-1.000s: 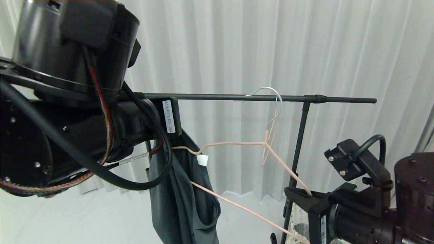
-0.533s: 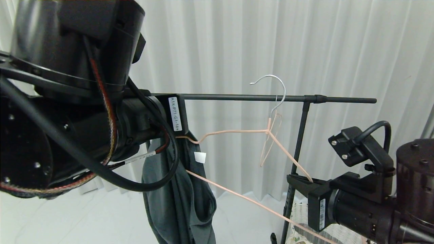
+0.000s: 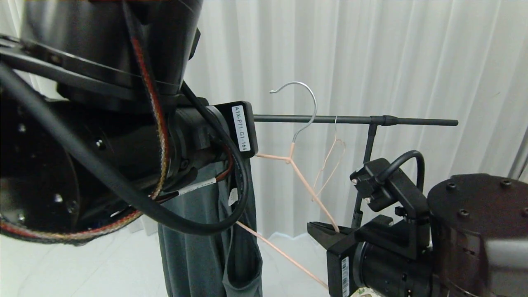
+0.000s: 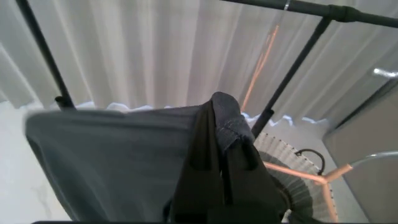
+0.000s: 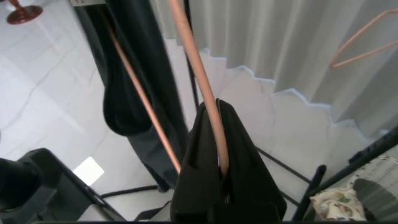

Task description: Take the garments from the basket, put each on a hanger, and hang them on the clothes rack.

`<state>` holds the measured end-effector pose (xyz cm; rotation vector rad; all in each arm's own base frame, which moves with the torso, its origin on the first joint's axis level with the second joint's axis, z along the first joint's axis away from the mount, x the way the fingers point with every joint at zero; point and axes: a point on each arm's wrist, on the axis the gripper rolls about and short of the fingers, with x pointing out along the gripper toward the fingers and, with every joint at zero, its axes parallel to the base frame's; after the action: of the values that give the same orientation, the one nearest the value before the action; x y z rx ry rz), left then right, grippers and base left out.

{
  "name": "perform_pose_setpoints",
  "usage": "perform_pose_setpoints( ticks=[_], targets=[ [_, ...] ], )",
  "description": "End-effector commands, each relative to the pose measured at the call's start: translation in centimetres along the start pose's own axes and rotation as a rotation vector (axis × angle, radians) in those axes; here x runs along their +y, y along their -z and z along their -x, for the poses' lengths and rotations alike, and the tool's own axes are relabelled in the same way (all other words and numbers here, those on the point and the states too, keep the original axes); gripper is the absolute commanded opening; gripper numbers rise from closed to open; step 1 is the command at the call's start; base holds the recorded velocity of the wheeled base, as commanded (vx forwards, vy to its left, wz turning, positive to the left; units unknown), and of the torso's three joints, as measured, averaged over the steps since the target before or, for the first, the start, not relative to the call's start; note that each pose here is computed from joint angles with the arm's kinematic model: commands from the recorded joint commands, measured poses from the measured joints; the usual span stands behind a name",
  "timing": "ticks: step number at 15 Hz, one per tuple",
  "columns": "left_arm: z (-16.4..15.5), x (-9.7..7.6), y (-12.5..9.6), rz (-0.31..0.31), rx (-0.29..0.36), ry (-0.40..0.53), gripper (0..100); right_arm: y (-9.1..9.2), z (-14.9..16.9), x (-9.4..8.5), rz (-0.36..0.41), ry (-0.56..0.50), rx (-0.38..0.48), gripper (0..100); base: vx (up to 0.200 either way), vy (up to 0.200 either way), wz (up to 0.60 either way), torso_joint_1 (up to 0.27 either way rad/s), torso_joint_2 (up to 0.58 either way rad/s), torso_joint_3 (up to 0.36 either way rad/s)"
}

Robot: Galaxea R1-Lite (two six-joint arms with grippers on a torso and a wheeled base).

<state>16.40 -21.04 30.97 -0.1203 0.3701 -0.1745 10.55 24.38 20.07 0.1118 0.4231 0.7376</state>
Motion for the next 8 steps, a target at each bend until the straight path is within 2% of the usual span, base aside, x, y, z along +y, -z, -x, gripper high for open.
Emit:
perform_pose_setpoints(
  ticks=[1, 6, 8],
  targets=[
    [0.3, -0.6, 0.2, -0.008, 0.004, 0.023, 0, 0.4, -0.7, 0.6, 0.008, -0.008, 0.018, 0, 0.0, 0.0, 0.0, 0.0, 0.0, 0.0],
    [0.9, -1.3, 0.7, -0.023, 0.012, 0.056, 0, -0.4, -1.7, 1.7, -0.012, -0.025, -0.003, 0, 0.0, 0.0, 0.0, 0.0, 0.0, 0.0],
    [1.7, -2.0, 1.0, -0.038, 0.017, 0.098, 0, -0.3, -2.1, 2.1, -0.023, -0.028, 0.004, 0, 0.0, 0.0, 0.0, 0.0, 0.0, 0.0]
  ],
)
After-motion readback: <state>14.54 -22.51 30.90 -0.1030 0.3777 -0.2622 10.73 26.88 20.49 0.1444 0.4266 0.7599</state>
